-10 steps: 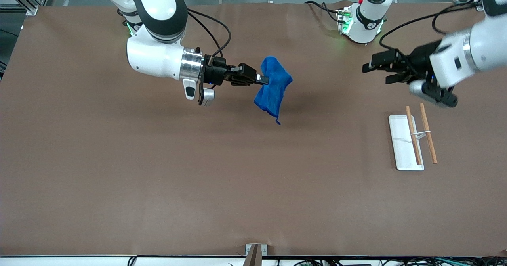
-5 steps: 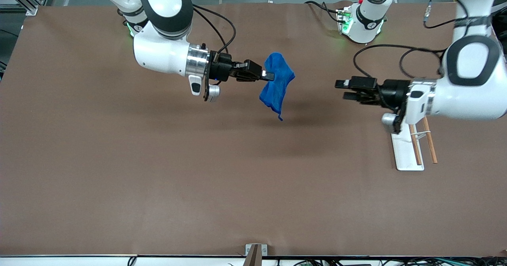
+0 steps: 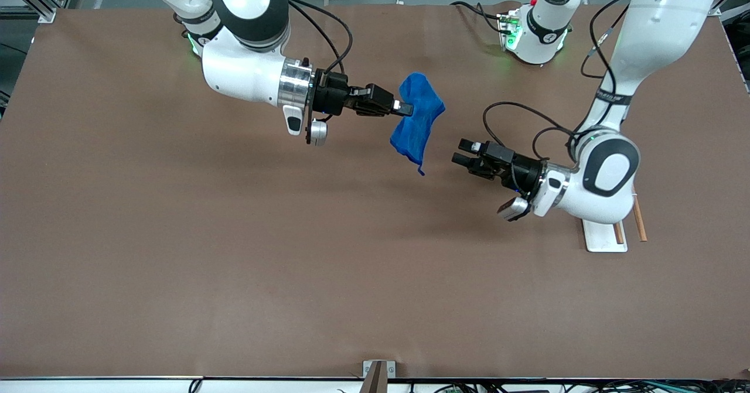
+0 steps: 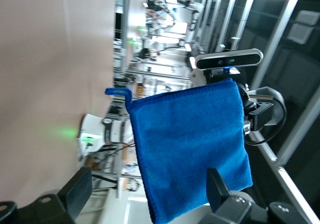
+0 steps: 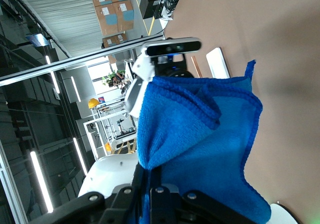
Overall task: Right arm passes towel to left arm to hang
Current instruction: 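Hold the towel with the right gripper while the left gripper approaches, then grasp the towel with the left gripper and open the right gripper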
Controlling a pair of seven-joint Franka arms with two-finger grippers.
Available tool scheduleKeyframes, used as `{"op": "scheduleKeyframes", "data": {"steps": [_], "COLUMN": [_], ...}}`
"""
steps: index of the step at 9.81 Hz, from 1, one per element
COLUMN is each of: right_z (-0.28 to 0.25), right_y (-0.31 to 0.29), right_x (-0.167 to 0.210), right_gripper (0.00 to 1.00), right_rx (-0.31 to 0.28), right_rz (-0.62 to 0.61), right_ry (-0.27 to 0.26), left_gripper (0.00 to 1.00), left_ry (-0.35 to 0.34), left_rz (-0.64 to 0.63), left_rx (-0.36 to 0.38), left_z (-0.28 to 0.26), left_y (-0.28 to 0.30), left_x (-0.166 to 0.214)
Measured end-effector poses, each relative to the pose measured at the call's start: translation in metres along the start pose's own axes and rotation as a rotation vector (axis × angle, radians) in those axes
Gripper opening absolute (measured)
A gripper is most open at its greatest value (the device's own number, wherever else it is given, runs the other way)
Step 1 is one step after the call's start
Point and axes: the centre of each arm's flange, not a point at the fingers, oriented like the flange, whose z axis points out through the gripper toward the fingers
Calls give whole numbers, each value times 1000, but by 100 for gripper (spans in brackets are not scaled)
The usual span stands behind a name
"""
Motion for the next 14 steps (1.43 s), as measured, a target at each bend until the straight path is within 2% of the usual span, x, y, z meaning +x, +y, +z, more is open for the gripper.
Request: {"op": "scheduleKeyframes", "data": {"steps": [2, 7, 8, 9, 10, 14], "right_z": [2, 7, 8, 8, 8, 8], "right_y": [1, 7, 7, 6, 5, 3], "right_x": [0, 1, 0, 0, 0, 1], "right_gripper": [7, 7, 7, 7, 7, 7], "right_rx": [1, -2, -2, -1, 1, 6], "right_rz": [3, 17, 16, 16, 14, 14], "right_ry": [-3, -12, -14, -14, -14, -14], "left_gripper": [100, 100, 97, 88, 84, 21], "left_ry": [-15, -24, -22, -20, -17, -7], "left_rz": [-18, 17, 18, 28, 39, 73], "left_rx": [-101, -231, -246, -253, -258, -263], "left_z": [11, 58, 63, 65, 65, 60], "left_y": [-12, -41, -46, -46, -46, -40], "left_x": [-9, -19, -20, -20, -20, -17]}}
